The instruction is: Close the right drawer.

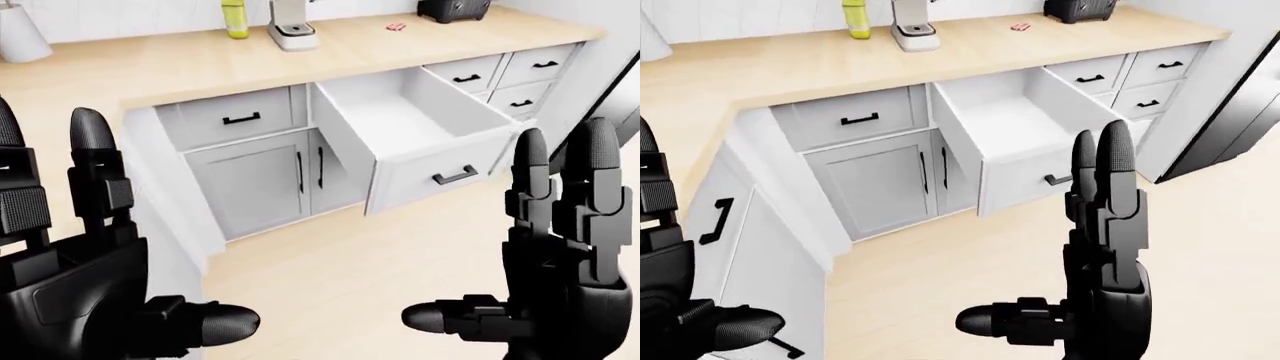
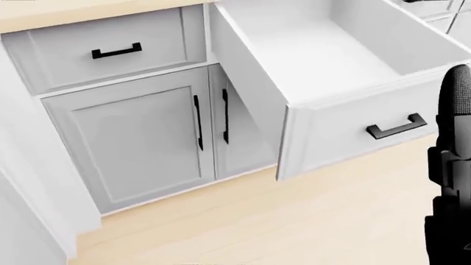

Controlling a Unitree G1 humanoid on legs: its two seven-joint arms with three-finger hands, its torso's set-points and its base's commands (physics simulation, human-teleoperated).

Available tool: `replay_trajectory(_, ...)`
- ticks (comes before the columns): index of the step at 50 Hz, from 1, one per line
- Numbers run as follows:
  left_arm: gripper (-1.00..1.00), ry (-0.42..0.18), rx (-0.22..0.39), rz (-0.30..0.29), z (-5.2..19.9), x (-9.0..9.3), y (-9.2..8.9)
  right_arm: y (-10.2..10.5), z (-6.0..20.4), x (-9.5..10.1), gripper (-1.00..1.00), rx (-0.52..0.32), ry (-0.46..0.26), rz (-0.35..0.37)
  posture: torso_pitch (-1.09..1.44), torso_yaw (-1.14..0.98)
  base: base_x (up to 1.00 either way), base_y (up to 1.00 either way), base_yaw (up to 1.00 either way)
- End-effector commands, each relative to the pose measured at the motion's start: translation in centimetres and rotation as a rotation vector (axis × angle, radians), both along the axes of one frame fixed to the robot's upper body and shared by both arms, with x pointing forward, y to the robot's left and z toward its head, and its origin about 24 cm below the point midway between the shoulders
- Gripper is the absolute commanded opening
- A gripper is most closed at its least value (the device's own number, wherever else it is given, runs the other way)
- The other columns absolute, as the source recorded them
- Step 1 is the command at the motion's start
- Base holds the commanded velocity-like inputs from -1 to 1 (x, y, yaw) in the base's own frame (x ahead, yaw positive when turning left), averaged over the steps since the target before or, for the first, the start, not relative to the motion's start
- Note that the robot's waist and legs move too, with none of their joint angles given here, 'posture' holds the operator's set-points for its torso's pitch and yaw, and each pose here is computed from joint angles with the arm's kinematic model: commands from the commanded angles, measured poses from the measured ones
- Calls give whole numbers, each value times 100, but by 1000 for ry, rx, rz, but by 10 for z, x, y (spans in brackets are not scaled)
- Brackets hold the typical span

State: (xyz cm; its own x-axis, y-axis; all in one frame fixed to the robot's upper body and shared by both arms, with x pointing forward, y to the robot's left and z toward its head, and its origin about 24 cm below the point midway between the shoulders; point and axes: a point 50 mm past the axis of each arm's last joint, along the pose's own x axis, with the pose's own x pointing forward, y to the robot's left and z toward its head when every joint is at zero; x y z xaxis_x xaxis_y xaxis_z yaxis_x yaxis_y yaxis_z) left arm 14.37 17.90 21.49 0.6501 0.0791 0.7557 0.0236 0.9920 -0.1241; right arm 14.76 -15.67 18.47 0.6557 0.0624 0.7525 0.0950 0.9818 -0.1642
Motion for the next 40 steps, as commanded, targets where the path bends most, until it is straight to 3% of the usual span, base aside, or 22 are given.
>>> replay_trajectory(1, 100, -53, 9, -8, 7, -6, -3, 0, 7, -5, 100, -4, -57, -1, 0, 0, 0, 0, -23)
replay_trajectory(40, 100, -50, 13, -15, 4, -5, -4, 1, 10, -4, 100, 1, -48, 0, 0, 0, 0, 0, -34)
